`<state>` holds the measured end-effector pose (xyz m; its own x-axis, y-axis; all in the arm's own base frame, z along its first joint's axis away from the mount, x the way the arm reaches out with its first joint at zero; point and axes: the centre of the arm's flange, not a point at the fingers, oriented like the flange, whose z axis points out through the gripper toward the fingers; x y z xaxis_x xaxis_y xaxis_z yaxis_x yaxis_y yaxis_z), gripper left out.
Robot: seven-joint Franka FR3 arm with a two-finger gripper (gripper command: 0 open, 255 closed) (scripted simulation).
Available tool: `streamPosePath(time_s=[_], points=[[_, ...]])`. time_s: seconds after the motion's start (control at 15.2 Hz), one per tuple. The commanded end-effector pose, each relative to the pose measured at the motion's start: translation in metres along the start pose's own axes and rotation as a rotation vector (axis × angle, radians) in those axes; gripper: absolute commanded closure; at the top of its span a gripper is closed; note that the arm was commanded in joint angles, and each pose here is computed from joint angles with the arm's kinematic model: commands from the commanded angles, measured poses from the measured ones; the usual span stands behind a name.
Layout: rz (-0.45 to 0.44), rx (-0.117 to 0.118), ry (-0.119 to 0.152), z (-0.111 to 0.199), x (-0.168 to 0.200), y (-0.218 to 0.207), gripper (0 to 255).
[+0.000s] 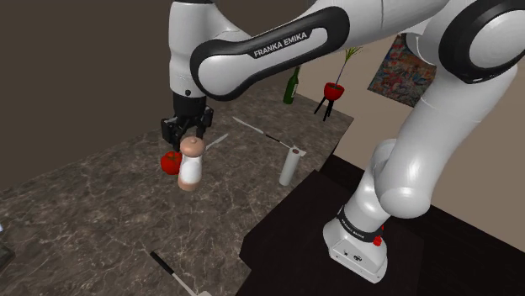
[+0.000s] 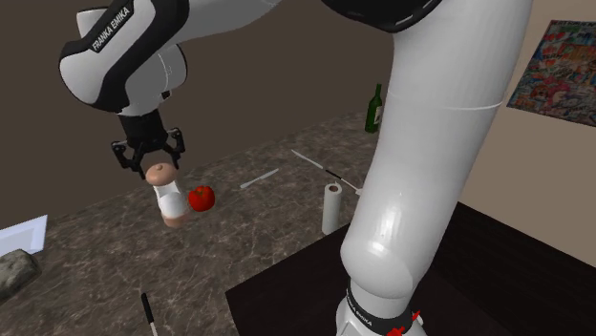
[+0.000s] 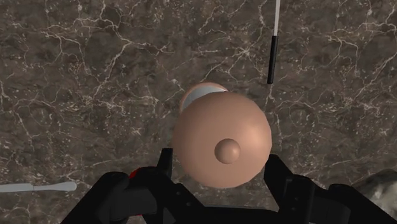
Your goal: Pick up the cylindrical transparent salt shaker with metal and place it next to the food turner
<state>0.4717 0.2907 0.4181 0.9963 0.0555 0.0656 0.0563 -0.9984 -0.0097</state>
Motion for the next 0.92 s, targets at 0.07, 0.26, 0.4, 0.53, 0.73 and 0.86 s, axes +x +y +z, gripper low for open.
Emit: streamPosePath(time_s=[0.07, 0.26, 0.4, 0.53, 0.73, 0.86], points=[[0.0, 0.0, 0.001, 0.017, -0.001, 0.0, 255], [0.0, 0.0, 0.001, 0.033, -0.002, 0.0, 255], [0.0, 0.0, 0.001, 0.043, -0.003, 0.0, 255], [0.0, 0.0, 0.001, 0.054, -0.004, 0.0, 255], [0.0, 0.0, 0.001, 0.07, -0.005, 0.0, 255], [0.0, 0.0, 0.001, 0.08, -0.005, 0.0, 255]])
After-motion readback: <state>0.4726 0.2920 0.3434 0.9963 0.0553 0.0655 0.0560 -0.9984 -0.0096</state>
